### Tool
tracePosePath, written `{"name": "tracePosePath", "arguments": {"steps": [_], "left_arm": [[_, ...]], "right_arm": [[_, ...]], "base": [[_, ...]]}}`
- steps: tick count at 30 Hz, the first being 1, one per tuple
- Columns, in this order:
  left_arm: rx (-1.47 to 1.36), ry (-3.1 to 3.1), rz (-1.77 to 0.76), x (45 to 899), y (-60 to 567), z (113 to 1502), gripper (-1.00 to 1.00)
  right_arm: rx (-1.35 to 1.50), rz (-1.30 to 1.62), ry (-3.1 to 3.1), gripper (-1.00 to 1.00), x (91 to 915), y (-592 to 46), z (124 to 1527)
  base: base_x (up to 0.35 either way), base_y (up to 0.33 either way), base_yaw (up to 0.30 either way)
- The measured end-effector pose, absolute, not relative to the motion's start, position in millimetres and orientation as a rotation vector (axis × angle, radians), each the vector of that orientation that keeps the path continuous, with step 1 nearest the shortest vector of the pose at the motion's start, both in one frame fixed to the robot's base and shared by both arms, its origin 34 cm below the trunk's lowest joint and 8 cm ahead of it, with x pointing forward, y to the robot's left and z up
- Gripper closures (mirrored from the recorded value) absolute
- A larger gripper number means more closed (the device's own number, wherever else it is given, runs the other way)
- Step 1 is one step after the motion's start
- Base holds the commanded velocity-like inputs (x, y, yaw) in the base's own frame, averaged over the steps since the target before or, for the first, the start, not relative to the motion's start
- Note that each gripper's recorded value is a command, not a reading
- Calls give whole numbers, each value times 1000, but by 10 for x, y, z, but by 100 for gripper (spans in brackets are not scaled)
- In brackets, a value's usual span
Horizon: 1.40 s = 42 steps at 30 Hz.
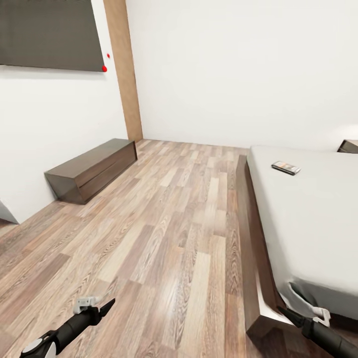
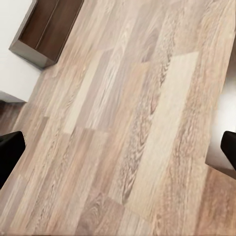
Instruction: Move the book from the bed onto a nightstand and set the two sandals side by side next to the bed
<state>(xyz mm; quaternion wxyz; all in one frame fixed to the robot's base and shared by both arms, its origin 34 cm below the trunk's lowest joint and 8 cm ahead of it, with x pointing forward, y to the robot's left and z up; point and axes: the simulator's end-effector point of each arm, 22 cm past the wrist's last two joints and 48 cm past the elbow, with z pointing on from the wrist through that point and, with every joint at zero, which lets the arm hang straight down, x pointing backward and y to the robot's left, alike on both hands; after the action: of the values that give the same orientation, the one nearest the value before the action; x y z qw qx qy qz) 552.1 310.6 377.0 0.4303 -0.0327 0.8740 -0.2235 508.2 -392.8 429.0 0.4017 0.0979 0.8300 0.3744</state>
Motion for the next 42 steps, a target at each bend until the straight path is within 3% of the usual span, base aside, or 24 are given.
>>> {"name": "tracePosePath", "arguments": {"steps": [14,29,42], "left_arm": [[-82,2180,-558,5521,3105,3770,-100],[-85,2179,-560,5522,3106,3776,-100],[-85,2179,-560,5522,3107,3775,-100]], "right_arm": [[247,946,2099,-100,5079,-3927,4289],[222,958,2154,-100,4978,-3861,4187],[224,959,2155,-100,4976,-3858,4181]], "base": [[13,0,225],[314,12,4],[254,218,0]]}}
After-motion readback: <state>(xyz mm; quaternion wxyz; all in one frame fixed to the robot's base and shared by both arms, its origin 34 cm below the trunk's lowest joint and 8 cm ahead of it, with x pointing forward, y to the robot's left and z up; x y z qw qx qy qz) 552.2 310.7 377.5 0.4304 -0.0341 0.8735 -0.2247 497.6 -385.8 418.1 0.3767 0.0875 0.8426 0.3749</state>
